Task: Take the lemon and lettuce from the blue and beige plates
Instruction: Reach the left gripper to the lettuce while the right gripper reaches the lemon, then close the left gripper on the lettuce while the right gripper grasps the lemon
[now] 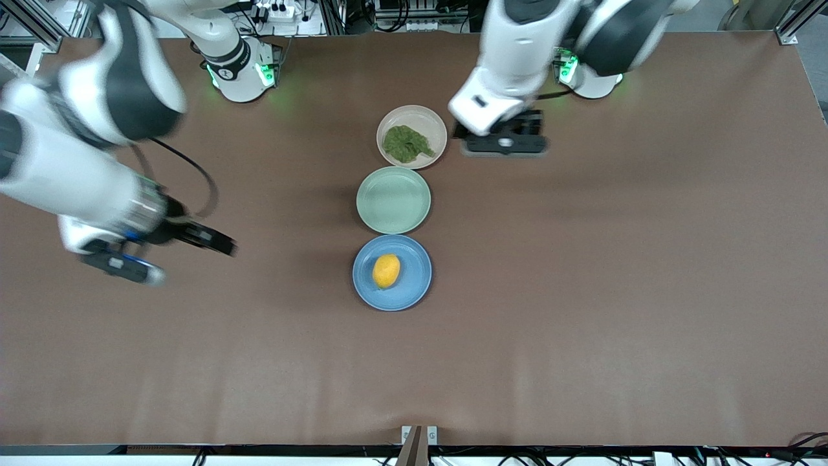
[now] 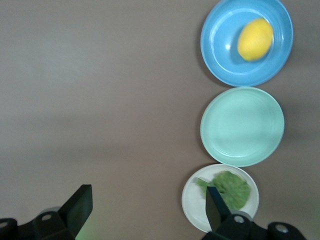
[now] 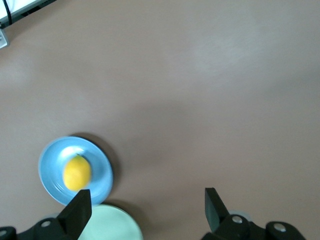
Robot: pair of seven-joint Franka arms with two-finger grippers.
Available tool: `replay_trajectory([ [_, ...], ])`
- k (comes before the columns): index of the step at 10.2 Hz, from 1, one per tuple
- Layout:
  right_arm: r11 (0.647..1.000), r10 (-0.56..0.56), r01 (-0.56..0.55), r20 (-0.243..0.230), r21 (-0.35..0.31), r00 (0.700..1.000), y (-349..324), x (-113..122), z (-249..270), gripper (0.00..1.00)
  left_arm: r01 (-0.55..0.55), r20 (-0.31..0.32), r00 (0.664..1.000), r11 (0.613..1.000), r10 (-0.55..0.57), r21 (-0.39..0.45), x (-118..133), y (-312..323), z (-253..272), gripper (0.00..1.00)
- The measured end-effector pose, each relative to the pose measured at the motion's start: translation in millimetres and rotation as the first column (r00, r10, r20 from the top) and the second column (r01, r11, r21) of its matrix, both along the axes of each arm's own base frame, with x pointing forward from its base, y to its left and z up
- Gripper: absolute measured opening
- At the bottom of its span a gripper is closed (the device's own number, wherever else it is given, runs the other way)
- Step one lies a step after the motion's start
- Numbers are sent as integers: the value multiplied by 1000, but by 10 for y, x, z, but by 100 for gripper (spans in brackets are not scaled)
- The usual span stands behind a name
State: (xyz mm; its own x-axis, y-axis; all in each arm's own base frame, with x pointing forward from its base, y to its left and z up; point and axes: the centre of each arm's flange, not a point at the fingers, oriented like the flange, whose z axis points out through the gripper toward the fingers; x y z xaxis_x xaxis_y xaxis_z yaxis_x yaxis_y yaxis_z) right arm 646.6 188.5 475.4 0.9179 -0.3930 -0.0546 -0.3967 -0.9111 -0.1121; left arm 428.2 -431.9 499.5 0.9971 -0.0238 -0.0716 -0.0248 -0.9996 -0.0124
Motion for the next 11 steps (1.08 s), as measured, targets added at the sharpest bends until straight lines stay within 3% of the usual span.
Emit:
replay_trajectory([
  [3,996,-88,88,12,12,996,866,32,-755,100,-88,-28,996,996,89,32,-640,-791,-786,100],
  [5,993,-118,118,6,15,993,1407,-78,-1247,100,-138,-49,989,990,140,35,-1062,-1084,-1334,100],
  [7,993,-120,120,-8,6,993,1765,-196,-1656,100,-184,-62,981,983,185,18,-1381,-1128,-1759,100],
  [11,996,-88,88,8,12,996,2069,-292,-2138,100,-212,-44,976,977,212,-3,-1823,-1067,-2365,100],
])
